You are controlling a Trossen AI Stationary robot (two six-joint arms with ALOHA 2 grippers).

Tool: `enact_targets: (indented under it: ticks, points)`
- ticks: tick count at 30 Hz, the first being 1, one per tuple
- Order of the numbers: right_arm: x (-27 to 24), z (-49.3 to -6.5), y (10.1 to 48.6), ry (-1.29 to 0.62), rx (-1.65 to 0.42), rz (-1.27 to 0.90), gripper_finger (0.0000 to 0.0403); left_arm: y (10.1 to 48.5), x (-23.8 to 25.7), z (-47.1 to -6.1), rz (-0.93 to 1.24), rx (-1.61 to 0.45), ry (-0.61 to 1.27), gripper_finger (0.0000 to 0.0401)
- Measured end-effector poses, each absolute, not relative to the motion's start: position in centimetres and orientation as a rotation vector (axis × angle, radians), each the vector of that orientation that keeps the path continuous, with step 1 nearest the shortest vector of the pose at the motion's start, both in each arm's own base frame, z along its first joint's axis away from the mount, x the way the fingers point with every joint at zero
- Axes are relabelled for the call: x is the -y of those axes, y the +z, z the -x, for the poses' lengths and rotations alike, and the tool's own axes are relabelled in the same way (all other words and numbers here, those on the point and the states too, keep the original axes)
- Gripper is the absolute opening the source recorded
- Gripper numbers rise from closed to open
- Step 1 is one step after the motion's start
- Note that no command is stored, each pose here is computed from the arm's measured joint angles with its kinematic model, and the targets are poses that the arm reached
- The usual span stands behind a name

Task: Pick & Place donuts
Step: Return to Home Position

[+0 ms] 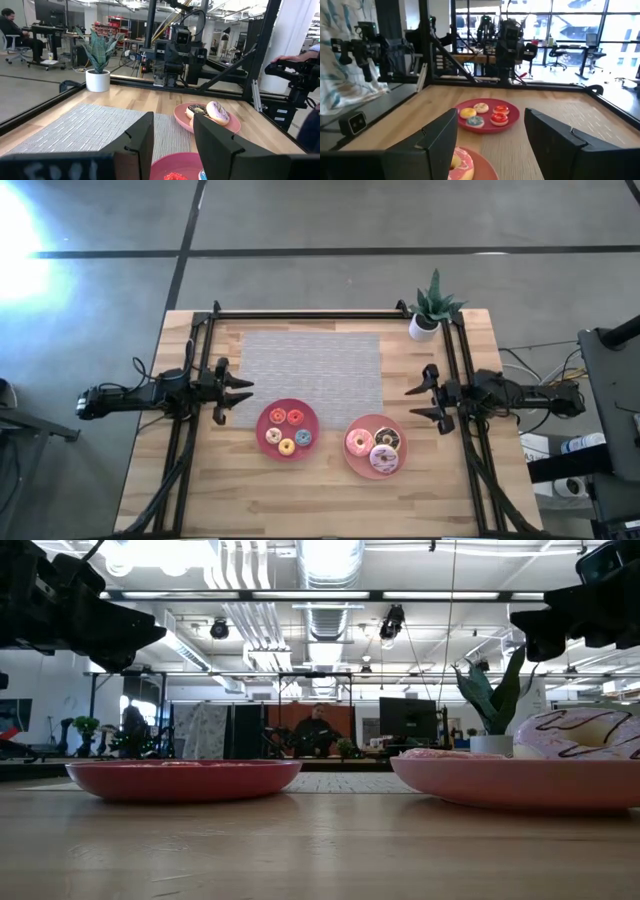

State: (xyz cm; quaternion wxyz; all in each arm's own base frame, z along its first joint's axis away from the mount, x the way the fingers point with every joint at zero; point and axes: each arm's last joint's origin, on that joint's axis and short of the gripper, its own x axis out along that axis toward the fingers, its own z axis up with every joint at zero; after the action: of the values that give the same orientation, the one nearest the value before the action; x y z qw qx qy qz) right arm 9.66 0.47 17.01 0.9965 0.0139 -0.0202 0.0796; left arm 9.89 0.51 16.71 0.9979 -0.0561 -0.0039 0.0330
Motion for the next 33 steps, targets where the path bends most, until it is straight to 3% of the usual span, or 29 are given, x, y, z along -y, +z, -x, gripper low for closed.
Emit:
enact_targets:
  ticks: [33]
  points:
    - [-0.48,-9.69,16.96,0.160,0.035,-0.049,0.0221,16.72,-0.51,-9.89,0.112,0.008,0.068,0.0113]
